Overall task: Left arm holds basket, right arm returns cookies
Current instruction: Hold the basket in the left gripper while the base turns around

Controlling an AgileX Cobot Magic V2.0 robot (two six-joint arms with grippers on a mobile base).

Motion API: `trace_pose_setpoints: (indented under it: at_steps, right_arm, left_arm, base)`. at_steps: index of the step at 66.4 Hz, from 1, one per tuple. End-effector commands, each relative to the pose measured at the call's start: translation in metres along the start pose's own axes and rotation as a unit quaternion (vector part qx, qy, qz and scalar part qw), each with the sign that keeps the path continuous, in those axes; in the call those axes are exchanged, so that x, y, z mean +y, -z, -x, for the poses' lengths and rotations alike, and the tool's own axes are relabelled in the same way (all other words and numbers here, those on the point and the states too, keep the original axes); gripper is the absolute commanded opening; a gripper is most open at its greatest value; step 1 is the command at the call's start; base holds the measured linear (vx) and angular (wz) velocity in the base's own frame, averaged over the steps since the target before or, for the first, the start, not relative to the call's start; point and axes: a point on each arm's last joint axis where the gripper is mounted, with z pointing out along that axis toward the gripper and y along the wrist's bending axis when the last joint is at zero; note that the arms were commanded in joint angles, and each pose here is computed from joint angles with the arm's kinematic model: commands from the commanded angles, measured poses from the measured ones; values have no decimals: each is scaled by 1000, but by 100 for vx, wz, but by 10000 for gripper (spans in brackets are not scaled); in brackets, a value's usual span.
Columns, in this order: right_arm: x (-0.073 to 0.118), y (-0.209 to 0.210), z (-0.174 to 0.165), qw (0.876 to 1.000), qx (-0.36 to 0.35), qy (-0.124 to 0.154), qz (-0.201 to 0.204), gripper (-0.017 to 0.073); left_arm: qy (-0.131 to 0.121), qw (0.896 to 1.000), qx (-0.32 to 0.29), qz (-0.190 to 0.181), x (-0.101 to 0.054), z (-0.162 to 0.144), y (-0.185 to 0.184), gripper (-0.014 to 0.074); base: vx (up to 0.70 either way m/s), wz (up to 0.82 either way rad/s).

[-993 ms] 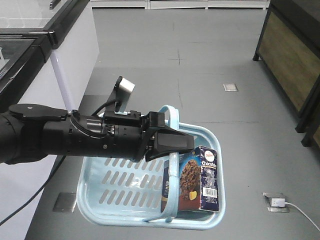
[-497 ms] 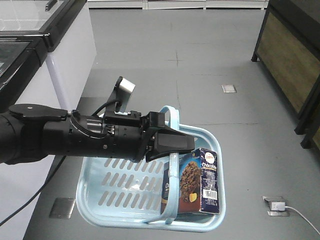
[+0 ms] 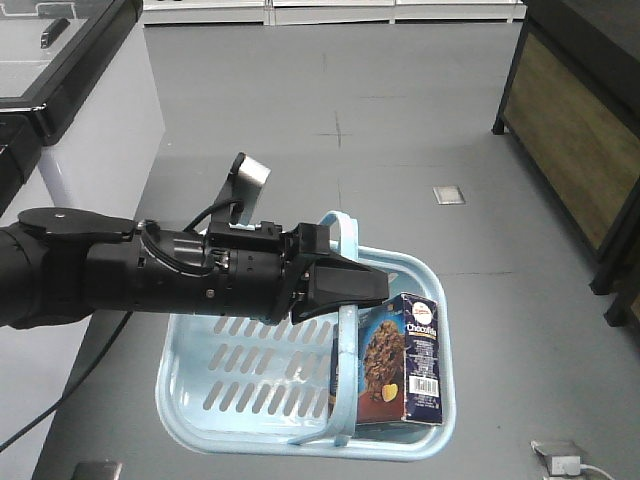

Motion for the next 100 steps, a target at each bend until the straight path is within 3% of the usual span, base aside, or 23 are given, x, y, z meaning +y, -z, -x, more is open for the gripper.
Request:
trace_pose_setpoints:
  at_steps: [1, 100]
  right_arm:
    - [0, 1, 6, 999, -39, 8, -1, -4]
    - [0, 1, 6, 999, -39, 8, -1, -4]
  left_arm:
    - [-2, 997, -30, -70, -33, 9, 8, -6]
    - [-2, 997, -30, -70, -33, 9, 8, -6]
  base:
    - [40, -3]
    - [49, 2]
